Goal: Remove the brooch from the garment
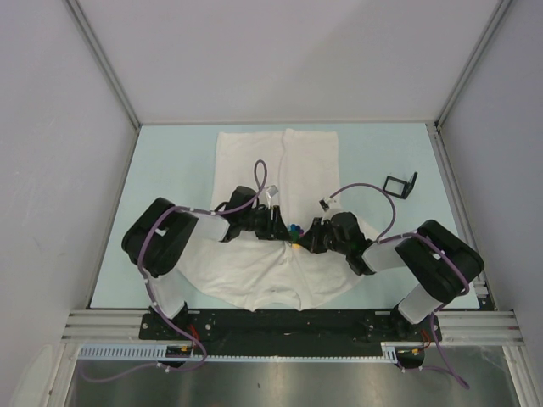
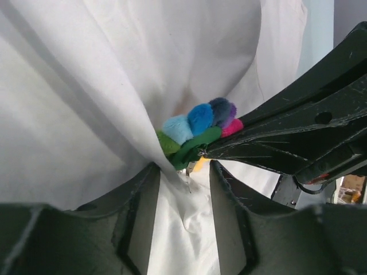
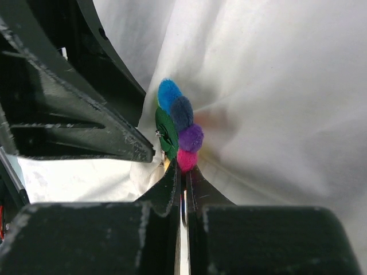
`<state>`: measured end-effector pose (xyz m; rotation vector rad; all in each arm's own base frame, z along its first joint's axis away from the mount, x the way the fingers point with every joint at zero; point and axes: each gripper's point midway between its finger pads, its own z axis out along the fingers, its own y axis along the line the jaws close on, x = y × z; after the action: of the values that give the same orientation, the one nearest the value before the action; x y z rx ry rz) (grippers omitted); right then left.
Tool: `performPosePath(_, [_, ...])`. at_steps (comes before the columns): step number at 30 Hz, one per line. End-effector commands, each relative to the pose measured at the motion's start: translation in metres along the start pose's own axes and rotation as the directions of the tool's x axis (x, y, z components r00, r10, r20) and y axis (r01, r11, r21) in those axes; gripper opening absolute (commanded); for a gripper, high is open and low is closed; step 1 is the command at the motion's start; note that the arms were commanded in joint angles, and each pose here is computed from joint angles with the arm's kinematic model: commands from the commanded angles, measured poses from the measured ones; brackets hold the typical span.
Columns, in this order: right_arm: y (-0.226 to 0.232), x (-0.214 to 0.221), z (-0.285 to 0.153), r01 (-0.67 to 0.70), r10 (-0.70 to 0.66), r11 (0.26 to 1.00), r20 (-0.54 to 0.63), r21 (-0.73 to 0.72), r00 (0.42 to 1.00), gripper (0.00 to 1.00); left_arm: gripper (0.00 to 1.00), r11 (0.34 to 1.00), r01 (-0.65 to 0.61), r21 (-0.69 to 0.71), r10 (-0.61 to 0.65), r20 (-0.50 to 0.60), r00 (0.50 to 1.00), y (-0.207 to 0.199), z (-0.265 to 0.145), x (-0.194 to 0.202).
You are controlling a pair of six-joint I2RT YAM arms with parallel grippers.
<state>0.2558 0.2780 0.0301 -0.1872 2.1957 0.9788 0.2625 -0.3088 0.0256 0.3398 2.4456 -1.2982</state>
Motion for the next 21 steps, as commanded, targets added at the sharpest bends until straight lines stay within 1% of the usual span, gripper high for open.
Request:
performPosePath(1, [-0.006,0.011,-0.001,0.033,-0.032,0.998,-0.03,0.044,0.999,0.0,0.53,0.992,-0.043,-0.119,0.05,0.055,0.997,0.004,-0.015,-0.01])
performPosePath(3, [-0.009,0.01,-0.003,0.041,-0.039,0.997,-0.024,0.072,0.999,0.0,0.59,0.991,-0.042,-0.129,0.051,0.067,0.996,0.0,-0.021,-0.012])
performPosePath(4, [-0.004,0.007,-0.004,0.053,-0.052,0.996,-0.016,0.072,0.999,0.0,0.62,0.99,-0.052,-0.132,0.065,0.095,0.993,-0.007,-0.028,-0.019])
performPosePath(7, [-0.007,0.003,-0.008,0.093,-0.092,0.985,-0.013,0.142,0.996,0.0,0.64,0.985,-0.044,-0.167,0.065,0.124,0.99,-0.006,-0.037,-0.019])
performPosePath(9, [-0.007,-0.005,-0.009,0.127,-0.132,0.972,0.013,0.2,0.991,0.0,0.66,0.983,-0.046,-0.176,0.071,0.143,0.987,-0.008,-0.044,-0.018])
performPosePath(10, [-0.012,-0.001,-0.012,0.138,-0.141,0.962,-0.004,0.238,0.99,0.0,0.66,0.983,-0.038,-0.182,0.066,0.15,0.986,-0.007,-0.046,-0.017])
performPosePath(11, [-0.011,-0.009,-0.013,0.148,-0.162,0.949,0.026,0.277,0.986,0.0,0.66,0.981,-0.034,-0.19,0.066,0.162,0.985,-0.006,-0.05,-0.015])
performPosePath(13, [-0.016,-0.007,-0.017,0.173,-0.188,0.926,0.015,0.336,0.982,0.0,0.66,0.98,-0.009,-0.201,0.044,0.172,0.984,-0.001,-0.052,-0.009])
performPosePath(14, [-0.015,-0.013,-0.02,0.188,-0.219,0.905,0.039,0.381,0.975,0.0,0.66,0.979,-0.002,-0.202,0.038,0.178,0.983,-0.001,-0.053,-0.008])
performPosePath(17, [-0.023,-0.012,-0.028,0.232,-0.277,0.851,0.027,0.472,0.961,0.0,0.66,0.974,0.033,-0.224,0.012,0.196,0.981,0.008,-0.055,-0.001])
performPosePath(21, [-0.026,-0.014,-0.036,0.263,-0.323,0.803,0.02,0.535,0.946,0.0,0.66,0.961,0.081,-0.264,-0.023,0.216,0.976,0.022,-0.059,0.008])
